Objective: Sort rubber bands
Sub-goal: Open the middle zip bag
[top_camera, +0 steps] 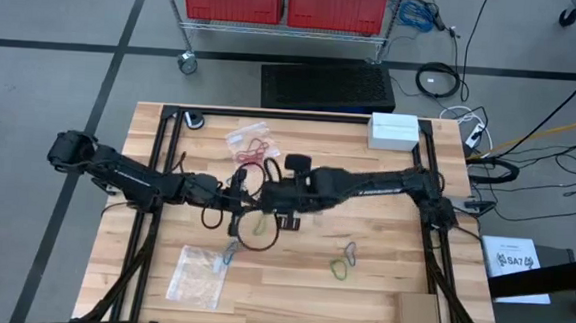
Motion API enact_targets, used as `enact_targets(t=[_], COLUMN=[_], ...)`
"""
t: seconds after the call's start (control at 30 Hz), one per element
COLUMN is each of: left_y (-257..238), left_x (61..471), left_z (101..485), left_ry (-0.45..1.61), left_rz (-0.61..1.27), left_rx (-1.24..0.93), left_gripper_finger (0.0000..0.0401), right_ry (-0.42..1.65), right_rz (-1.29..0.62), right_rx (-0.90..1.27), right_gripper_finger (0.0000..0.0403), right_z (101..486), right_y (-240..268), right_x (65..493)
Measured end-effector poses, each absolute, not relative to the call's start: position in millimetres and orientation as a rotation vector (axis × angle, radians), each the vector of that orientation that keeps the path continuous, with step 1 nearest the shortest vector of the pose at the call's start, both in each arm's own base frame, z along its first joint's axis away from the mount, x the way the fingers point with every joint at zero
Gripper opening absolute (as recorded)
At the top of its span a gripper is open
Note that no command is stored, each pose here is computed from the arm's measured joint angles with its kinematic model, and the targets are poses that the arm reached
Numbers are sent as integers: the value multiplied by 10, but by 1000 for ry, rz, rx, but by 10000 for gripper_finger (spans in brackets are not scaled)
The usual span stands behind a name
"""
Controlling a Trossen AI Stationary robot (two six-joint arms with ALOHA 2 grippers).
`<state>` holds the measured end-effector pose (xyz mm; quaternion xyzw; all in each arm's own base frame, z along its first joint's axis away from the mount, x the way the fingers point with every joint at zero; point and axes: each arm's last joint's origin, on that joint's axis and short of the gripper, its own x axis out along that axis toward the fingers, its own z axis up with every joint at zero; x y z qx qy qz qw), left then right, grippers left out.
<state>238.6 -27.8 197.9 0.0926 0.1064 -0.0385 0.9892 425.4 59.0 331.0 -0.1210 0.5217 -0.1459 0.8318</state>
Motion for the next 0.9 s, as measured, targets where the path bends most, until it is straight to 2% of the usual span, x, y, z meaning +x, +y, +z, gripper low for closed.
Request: enact_targets(t=[0.23,0.37,0.6,0.73,0.9], left_y=[-214,-202,-203,-233,-265], left_x=[2371,2327,2290,2292,2293], left_z=[2107,2246,2306,2279,2268], left_ry=[125,34,9,32,38], left_rz=[6,39,37,33,24], left_rx=[121,44,86,123,124], left_gripper_finger=[2,1,1,1,0], right_ry=[1129,1134,999,996,1009], right_rz=[-325,-339,-211,-130,-124], right_rx=[-244,-214,-186,-185,-180], right_gripper_finger=[1,18,90,134,177], right_z=[3583,3707,3779,3639,3348], right_y=[429,412,596,724,758], right_x=[4004,3865,3940,4000,4090])
